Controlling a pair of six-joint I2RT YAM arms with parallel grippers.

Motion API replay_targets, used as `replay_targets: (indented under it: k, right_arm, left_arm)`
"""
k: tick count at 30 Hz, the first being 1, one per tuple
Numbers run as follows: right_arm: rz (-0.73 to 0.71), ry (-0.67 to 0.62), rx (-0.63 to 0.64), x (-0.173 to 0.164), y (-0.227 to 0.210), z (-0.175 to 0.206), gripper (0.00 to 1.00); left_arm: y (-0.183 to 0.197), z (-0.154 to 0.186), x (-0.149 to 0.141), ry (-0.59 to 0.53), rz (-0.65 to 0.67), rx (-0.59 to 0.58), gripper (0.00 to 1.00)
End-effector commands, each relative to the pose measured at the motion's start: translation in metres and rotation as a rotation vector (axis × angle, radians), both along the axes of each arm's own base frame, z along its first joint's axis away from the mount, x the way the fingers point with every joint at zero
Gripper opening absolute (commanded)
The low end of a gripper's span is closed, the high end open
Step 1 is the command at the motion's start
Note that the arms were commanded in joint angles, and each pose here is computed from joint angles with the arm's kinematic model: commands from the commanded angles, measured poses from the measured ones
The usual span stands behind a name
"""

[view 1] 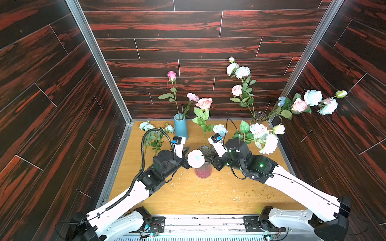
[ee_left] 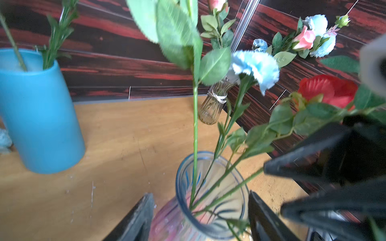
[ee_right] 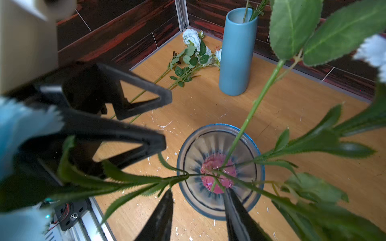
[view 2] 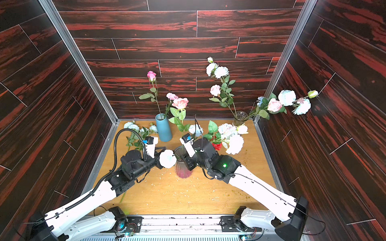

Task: Pick out blue flowers from the vase
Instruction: Adjust the flower in the vase.

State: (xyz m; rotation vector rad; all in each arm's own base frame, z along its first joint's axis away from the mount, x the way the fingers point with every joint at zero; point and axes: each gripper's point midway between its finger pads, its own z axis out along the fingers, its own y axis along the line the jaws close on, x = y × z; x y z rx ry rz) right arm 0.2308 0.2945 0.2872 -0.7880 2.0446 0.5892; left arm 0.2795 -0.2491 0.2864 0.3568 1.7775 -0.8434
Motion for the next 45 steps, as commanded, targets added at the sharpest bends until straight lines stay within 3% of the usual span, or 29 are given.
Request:
replay_targets:
  k: [1,9,15,19,26,33,45]
  right_arm:
    - [-0.007,-0.001,0.025,-0.004,-0.005,0.007,0.43]
    - [0.052,0.043,-0.007,-0.015,-0.002,-0.008,0.45]
    - [0.044,0.051,-0.009,-0.014,-0.003,-0.015,0.46]
    - [0.030,0.052,-0.010,-0.012,-0.003,-0.016,0.46]
    - [0.022,0.048,-0.008,-0.008,-0.001,-0.016,0.46]
    - [0.025,0.057,-0.001,-0.007,0.004,-0.018,0.46]
    - [0.022,0.058,-0.012,-0.008,0.001,-0.022,0.46]
  left_arm:
    - [0.006,0.003,0.002,-0.001,0.030,0.036,0.73]
    - [0.054,-0.037,-0.019,0.059,0.164,0.138,0.74]
    - [0.050,-0.046,-0.044,0.099,0.058,0.132,0.78]
    - [0.055,-0.060,-0.051,0.135,0.059,0.147,0.80]
    - [0.027,-0.046,-0.063,0.119,-0.083,0.050,0.96]
    - [0.005,-0.024,-0.048,0.063,-0.111,0.030,0.98]
    - [0.001,0.010,0.002,0.001,0.055,0.111,0.99]
